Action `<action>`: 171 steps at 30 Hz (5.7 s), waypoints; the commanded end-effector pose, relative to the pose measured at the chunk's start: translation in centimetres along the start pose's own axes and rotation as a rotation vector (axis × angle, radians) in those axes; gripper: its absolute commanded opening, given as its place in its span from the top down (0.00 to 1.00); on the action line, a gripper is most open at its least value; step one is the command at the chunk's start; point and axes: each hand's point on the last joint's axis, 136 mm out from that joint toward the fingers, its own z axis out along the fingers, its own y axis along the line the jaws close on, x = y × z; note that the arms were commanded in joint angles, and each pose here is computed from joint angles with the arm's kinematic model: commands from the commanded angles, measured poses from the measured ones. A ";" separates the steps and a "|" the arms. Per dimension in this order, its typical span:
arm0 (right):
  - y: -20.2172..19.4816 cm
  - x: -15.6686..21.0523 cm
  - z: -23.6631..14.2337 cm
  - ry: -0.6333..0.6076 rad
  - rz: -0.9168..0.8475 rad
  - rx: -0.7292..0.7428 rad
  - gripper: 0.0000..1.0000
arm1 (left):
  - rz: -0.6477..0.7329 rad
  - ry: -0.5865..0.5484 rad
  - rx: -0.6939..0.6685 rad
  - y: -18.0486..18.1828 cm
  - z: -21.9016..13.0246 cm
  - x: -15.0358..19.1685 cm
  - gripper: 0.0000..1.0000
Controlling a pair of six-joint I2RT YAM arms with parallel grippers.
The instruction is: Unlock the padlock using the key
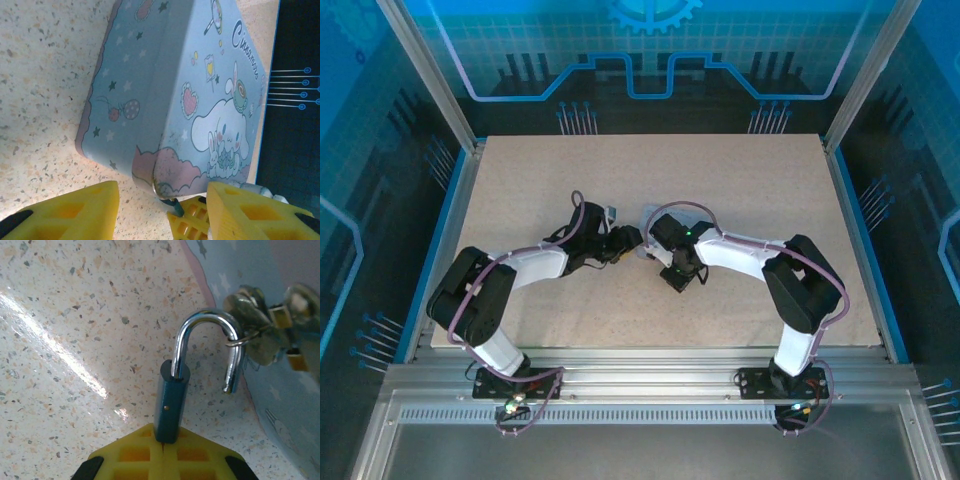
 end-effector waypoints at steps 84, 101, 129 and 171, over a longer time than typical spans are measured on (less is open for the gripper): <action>1.8 -4.5 -1.6 -0.115 -0.501 0.197 1.00 | 0.055 -0.031 -0.053 -0.7 1.2 -3.2 0.52; 1.8 -2.1 -6.2 -0.235 -0.252 0.166 1.00 | 0.048 -0.122 -0.030 -0.2 -4.2 -3.9 0.38; -14.7 6.6 -7.6 -0.263 0.855 0.124 1.00 | 0.010 -0.083 0.006 3.1 -9.4 3.4 0.31; -18.8 6.7 -10.5 -0.481 0.960 0.159 0.00 | 0.180 -0.251 -0.246 3.3 -12.1 -1.3 0.01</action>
